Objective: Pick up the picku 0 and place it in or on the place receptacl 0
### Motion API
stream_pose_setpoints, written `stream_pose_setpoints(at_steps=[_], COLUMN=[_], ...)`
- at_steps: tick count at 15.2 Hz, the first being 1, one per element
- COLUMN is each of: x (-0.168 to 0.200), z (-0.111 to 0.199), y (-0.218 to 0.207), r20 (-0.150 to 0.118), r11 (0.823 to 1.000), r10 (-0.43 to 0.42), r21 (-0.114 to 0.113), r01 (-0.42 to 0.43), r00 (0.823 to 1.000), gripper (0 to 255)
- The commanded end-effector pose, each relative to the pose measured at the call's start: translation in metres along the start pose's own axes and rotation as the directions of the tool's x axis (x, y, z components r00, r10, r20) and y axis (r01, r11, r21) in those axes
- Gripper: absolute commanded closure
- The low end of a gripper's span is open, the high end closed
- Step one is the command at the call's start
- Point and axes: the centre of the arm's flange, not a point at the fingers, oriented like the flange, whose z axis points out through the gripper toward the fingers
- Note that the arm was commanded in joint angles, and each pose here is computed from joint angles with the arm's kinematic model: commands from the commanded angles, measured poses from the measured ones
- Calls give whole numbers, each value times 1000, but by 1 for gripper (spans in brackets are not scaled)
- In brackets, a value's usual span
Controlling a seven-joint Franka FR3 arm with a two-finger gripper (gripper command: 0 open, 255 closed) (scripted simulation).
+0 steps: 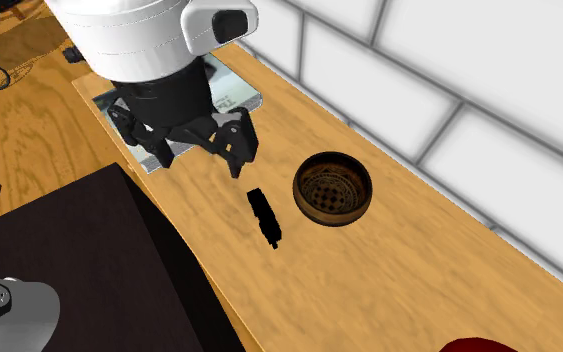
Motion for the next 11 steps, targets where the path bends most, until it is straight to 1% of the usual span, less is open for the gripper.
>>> stream_pose_setpoints(at_steps=[1, 3, 6, 8, 11], x=[5, 11, 22, 30, 42], z=[25, 50, 87, 112, 149], y=[8, 15, 24, 30, 37], r20=[-4, -7, -11, -14, -19], r11=[997, 990, 969, 950, 912], r10=[-74, -144, -246, -313, -411], r21=[0, 2, 5, 7, 9], r01=[74, 144, 246, 313, 411], r00=[997, 990, 969, 950, 911], gripper=[0, 0, 0, 0, 0])
